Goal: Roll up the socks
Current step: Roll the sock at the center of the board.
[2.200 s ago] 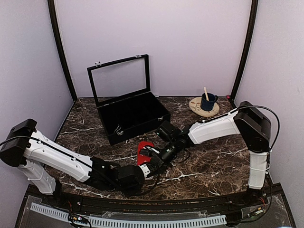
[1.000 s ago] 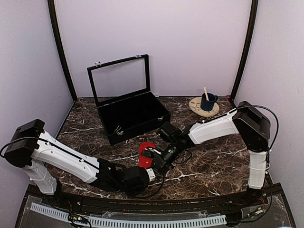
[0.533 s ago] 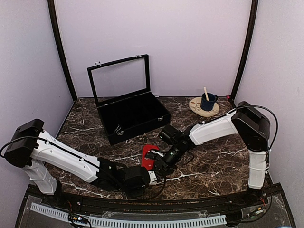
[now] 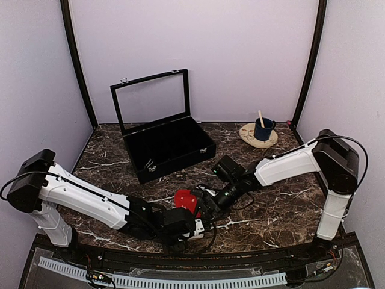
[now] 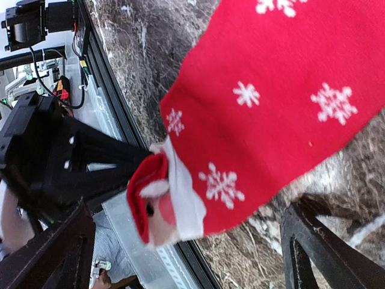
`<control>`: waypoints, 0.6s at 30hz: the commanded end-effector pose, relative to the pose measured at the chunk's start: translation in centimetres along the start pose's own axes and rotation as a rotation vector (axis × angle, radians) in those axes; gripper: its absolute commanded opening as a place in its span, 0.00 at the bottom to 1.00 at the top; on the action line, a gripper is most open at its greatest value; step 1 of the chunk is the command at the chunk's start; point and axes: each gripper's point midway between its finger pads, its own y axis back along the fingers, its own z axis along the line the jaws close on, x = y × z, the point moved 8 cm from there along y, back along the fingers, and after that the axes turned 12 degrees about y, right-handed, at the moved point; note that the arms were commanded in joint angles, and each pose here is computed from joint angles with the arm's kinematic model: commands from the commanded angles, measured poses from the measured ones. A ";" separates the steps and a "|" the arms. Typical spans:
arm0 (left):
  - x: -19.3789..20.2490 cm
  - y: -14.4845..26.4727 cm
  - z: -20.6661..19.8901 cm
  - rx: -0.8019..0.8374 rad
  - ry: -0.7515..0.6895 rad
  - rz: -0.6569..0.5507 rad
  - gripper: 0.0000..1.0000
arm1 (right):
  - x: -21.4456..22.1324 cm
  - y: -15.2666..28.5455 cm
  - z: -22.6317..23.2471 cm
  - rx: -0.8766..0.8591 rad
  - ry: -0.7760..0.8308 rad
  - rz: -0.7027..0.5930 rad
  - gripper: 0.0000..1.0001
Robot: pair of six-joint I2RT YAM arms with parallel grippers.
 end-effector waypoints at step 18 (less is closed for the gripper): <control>1.3 1.0 3.4 -0.024 0.199 0.027 0.00 | 6.1 -0.3 -4.7 0.217 -0.091 0.037 1.00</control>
